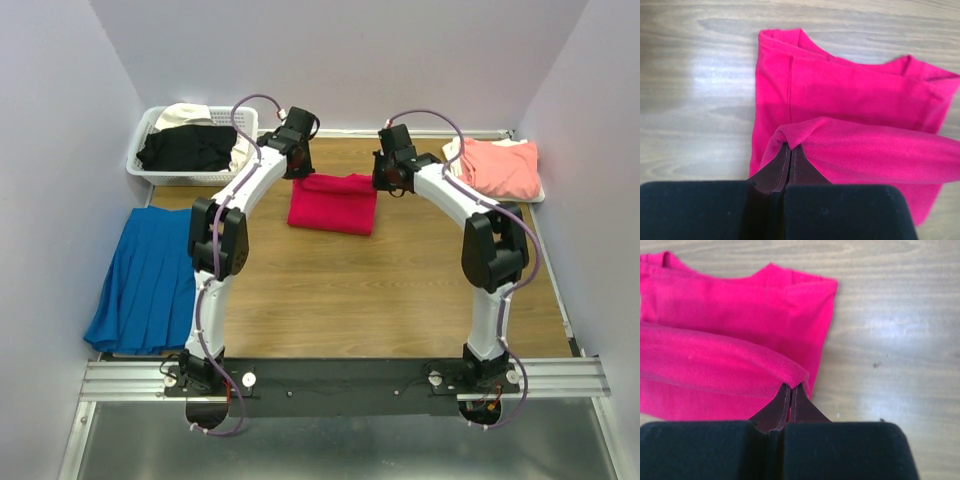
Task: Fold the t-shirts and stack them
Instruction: Fold the long partially folded tshirt into a neat square, then put the neatly folded tshirt into the corner of the board with the right arm
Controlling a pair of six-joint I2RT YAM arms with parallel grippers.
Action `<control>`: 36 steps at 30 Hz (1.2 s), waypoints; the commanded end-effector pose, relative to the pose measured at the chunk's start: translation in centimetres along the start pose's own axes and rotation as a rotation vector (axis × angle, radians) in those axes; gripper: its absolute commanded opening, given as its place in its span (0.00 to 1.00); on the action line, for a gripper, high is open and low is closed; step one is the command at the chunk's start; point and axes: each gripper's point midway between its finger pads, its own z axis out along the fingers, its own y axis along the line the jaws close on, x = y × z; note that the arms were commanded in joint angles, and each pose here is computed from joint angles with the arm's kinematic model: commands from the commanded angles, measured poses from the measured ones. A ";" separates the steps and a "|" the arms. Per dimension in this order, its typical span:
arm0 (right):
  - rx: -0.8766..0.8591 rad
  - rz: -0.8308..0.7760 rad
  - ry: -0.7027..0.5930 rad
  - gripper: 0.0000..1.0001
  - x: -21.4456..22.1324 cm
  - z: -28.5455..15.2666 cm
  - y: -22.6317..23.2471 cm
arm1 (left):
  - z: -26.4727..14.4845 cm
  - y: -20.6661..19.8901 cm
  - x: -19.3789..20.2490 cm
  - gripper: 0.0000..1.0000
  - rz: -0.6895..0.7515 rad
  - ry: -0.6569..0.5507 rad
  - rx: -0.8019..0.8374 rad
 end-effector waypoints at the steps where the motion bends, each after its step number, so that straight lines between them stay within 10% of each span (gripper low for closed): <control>1: 0.031 0.005 -0.026 0.01 -1.8 2.5 -0.8 | 3.6 1.2 0.1 0.00 0.032 0.043 -0.007; 9: 0.058 0.038 -0.032 0.03 -2.8 5.3 -1.8 | 7.2 0.7 -3.0 0.16 0.097 -0.027 0.106; 13: 0.089 0.076 -0.075 0.40 -4.8 5.8 -3.1 | 6.1 0.5 -6.9 0.35 0.071 -0.160 0.129; 19: 0.148 0.142 -0.152 0.49 -7.8 5.2 -4.7 | 2.3 -0.4 -12.5 0.38 0.004 -0.345 0.160; 36: -0.115 0.099 0.068 0.68 -0.2 1.1 -1.0 | 1.5 1.3 -3.6 0.34 0.101 -0.128 0.159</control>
